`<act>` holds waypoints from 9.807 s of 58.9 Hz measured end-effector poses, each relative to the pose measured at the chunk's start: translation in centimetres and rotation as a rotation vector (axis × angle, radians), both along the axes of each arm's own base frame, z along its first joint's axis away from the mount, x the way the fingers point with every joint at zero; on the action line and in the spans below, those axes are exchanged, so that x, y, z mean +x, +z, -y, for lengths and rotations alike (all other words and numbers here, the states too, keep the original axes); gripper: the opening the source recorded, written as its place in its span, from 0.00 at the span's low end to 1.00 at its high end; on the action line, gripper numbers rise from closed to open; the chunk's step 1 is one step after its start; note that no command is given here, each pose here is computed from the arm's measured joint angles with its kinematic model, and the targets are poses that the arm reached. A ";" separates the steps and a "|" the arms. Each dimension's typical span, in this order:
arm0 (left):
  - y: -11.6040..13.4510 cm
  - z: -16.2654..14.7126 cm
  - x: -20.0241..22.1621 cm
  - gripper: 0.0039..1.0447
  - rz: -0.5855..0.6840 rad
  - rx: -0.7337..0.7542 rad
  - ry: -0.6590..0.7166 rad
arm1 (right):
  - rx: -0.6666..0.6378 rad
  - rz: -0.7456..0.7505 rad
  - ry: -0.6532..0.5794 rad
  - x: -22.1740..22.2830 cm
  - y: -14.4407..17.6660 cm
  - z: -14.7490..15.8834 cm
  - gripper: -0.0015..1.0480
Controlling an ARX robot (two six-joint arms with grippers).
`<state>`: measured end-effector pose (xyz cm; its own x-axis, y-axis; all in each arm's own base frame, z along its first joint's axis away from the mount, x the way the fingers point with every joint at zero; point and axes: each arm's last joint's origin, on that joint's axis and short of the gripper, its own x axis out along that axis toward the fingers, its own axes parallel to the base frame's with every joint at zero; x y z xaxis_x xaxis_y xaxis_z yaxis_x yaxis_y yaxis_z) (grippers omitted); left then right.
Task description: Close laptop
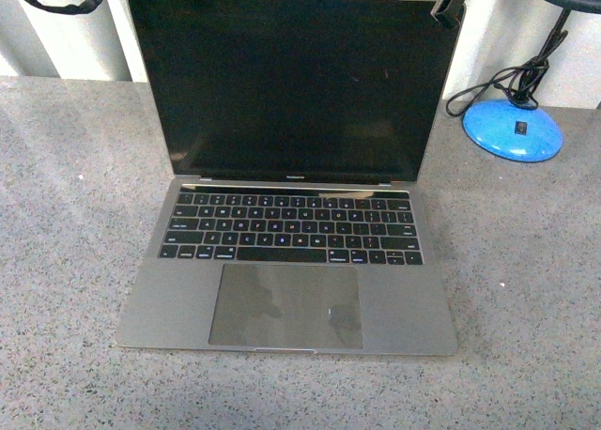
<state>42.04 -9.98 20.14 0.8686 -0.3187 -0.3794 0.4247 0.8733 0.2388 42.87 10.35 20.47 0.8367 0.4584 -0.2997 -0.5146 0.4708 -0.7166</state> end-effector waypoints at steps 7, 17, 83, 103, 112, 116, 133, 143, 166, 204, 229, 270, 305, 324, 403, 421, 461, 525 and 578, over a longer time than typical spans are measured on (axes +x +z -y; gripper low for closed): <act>-0.7 -0.1 0.2 0.03 -0.016 0.002 0.000 | 0.006 -0.005 0.006 0.1 -0.3 -0.1 0.01; -1.0 -0.2 0.5 0.03 -0.016 -0.004 -0.006 | 0.007 -0.021 0.011 0.2 -0.9 -0.3 0.01; -1.8 -0.2 -0.7 0.03 -0.036 -0.065 -0.013 | 0.027 -0.081 0.024 -1.8 -3.3 -0.6 0.01; -1.4 0.0 -0.8 0.03 -0.114 -0.090 -0.025 | 0.067 -0.117 0.015 -1.8 -3.2 -0.6 0.01; -1.0 0.0 -0.7 0.03 -0.159 -0.102 -0.031 | 0.110 -0.157 0.000 -1.7 -2.9 -0.3 0.01; -0.8 0.0 -0.6 0.03 -0.175 -0.106 -0.032 | 0.130 -0.180 -0.010 -1.6 -2.9 -0.2 0.01; -0.6 -0.1 -1.4 0.03 -0.212 -0.123 -0.025 | 0.150 -0.196 -0.020 -1.6 -2.7 0.1 0.01; -0.8 -0.3 -2.0 0.03 -0.225 -0.133 -0.029 | 0.153 -0.203 -0.022 -2.0 -2.6 -0.2 0.01; -3.3 -0.2 -3.5 0.03 -0.313 -0.123 -0.042 | 0.155 -0.257 -0.018 -4.5 -3.8 -1.1 0.01; -3.8 -0.7 -5.7 0.03 -0.335 -0.117 -0.024 | 0.177 -0.304 -0.045 -7.3 -5.0 -0.6 0.01; -4.3 -0.7 -6.2 0.03 -0.347 -0.124 -0.025 | 0.183 -0.339 -0.052 -8.7 -6.6 -0.3 0.01; -6.3 -0.6 -8.7 0.03 -0.385 -0.207 0.004 | 0.177 -0.358 -0.027 -9.9 -7.6 -1.3 0.01; -7.5 -0.3 -10.2 0.03 -0.406 -0.249 0.014 | 0.173 -0.383 -0.015 -11.2 -8.8 -1.6 0.01; -8.0 0.1 -10.8 0.03 -0.409 -0.277 0.016 | 0.170 -0.392 -0.016 -11.4 -9.4 -1.6 0.01; -11.9 1.0 -13.7 0.03 -0.494 -0.408 0.062 | 0.161 -0.474 -0.031 -14.5 -13.3 -1.2 0.01; -12.7 1.0 -14.3 0.03 -0.507 -0.452 0.080 | 0.160 -0.482 -0.040 -14.6 -13.7 -0.9 0.01; -15.0 1.0 -15.1 0.03 -0.556 -0.514 0.119 | 0.163 -0.523 -0.054 -15.2 -15.3 -0.6 0.01; -16.9 0.0 -15.9 0.03 -0.596 -0.568 0.181 | 0.171 -0.594 -0.061 -16.4 -17.9 -0.9 0.01; -18.7 0.1 -16.2 0.03 -0.667 -0.590 0.210 | 0.190 -0.639 -0.076 -16.6 -19.3 -0.5 0.01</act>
